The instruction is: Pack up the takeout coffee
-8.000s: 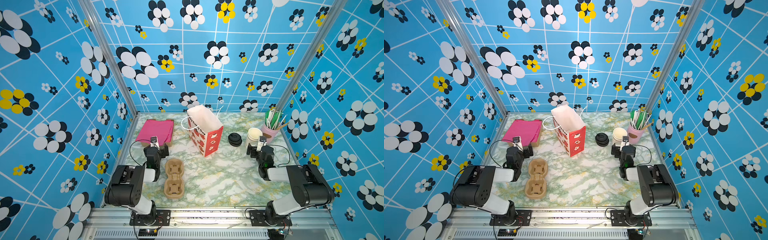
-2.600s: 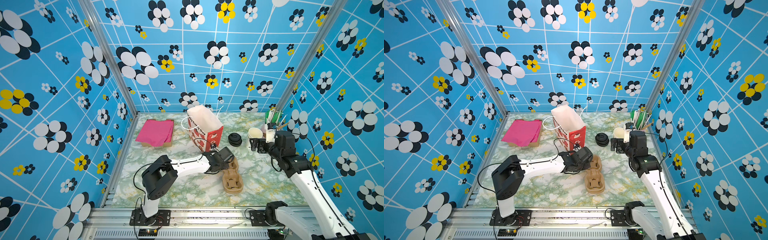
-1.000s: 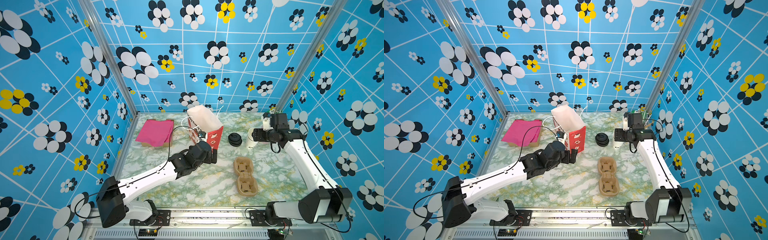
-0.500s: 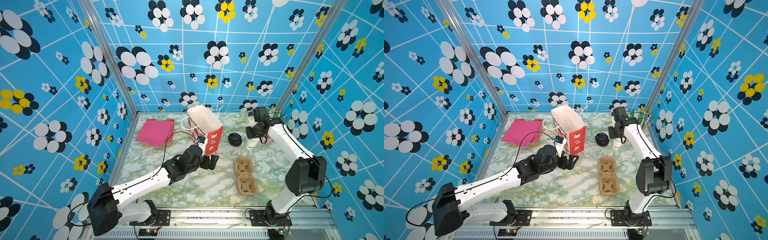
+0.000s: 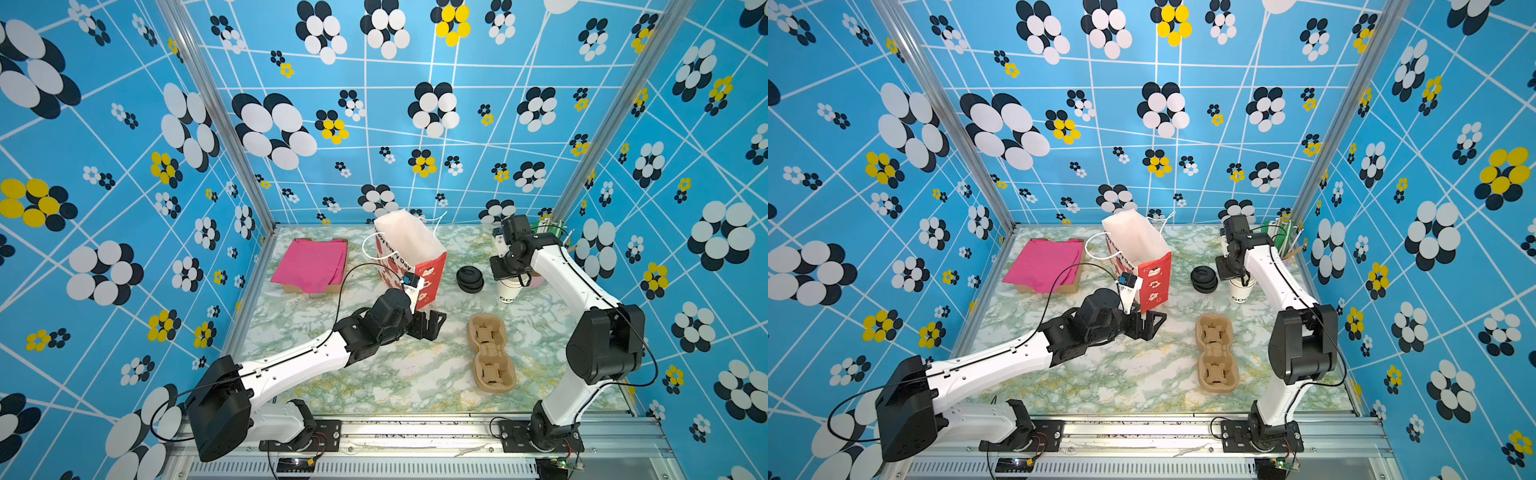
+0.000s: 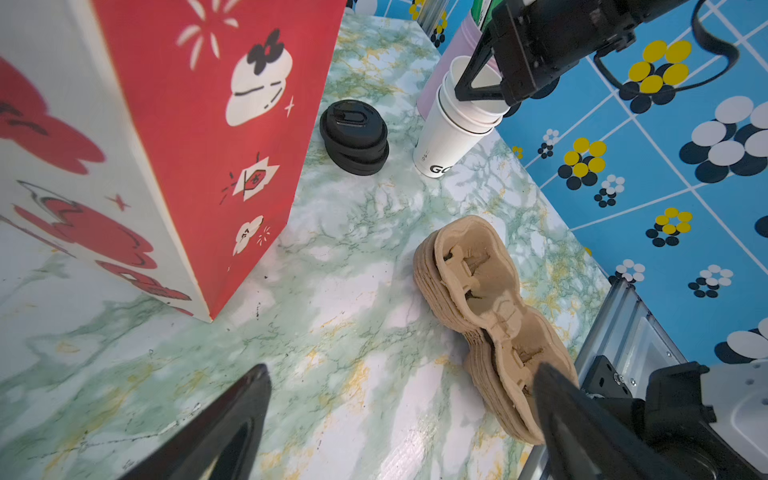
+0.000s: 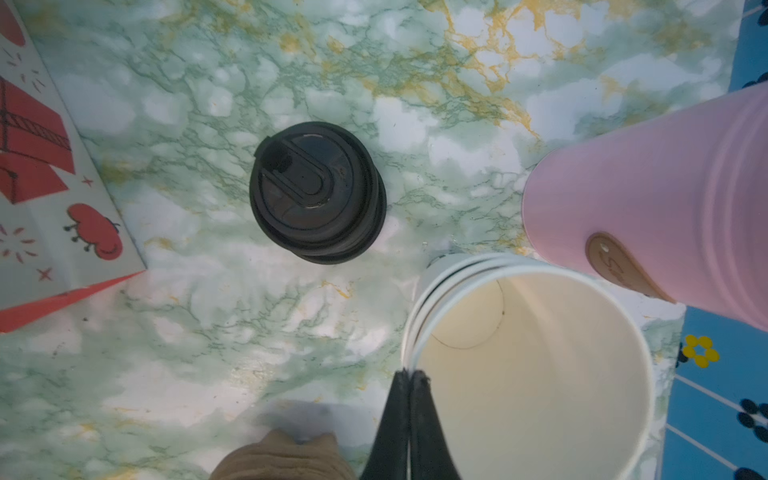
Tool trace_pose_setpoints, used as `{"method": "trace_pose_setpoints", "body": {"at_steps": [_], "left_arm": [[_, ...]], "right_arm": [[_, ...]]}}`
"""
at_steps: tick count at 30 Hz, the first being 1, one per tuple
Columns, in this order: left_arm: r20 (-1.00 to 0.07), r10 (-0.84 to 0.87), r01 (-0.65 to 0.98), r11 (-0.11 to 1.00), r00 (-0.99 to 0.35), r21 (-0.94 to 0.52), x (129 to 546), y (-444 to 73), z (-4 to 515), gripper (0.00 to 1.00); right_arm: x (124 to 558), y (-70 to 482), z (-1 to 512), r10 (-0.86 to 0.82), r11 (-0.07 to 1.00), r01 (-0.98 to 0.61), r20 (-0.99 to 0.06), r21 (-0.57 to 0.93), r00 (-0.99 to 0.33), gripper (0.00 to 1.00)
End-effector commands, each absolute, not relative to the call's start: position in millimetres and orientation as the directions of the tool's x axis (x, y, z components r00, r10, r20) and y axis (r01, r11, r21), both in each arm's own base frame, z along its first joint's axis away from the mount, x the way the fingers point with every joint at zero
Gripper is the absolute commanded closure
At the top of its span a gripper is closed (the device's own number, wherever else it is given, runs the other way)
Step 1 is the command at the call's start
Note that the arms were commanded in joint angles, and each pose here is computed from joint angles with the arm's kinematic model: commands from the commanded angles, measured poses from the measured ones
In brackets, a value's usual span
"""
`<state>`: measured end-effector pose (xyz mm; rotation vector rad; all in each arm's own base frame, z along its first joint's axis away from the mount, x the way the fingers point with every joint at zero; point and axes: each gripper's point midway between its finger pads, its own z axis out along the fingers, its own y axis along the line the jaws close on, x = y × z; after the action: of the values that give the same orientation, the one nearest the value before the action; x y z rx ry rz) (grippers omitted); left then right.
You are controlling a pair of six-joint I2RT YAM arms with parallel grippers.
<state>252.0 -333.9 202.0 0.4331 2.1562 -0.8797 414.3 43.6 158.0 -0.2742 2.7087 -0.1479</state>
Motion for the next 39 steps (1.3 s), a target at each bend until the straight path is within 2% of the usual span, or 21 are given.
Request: {"method": "trace_pose_setpoints", "body": {"at_steps": [1,19,26,39], "left_arm": [[-0.754,0.01,0.56,0.676,-0.656,-0.479,254,-349,215,0.0],[-0.755,0.003,0.562,0.669,-0.656,-0.486,266,-381,220,0.01],[-0.752,-0.031,0.564,0.641,-0.659,-0.52,275,-408,233,0.02],[-0.561,-0.192,0.348,0.612,-0.806,-0.71,309,-477,207,0.09]], "right_arm": [[411,44,165,-0.231,0.97,-0.183,-0.381,-0.159,-0.895,1.0],[399,40,223,-0.226,0.972,-0.16,-0.495,-0.173,-0.839,1.0],[394,42,219,-0.226,0.973,-0.17,-0.493,-0.157,-0.84,1.0],[394,44,193,-0.231,0.972,-0.185,-0.45,-0.143,-0.863,1.0]]}}
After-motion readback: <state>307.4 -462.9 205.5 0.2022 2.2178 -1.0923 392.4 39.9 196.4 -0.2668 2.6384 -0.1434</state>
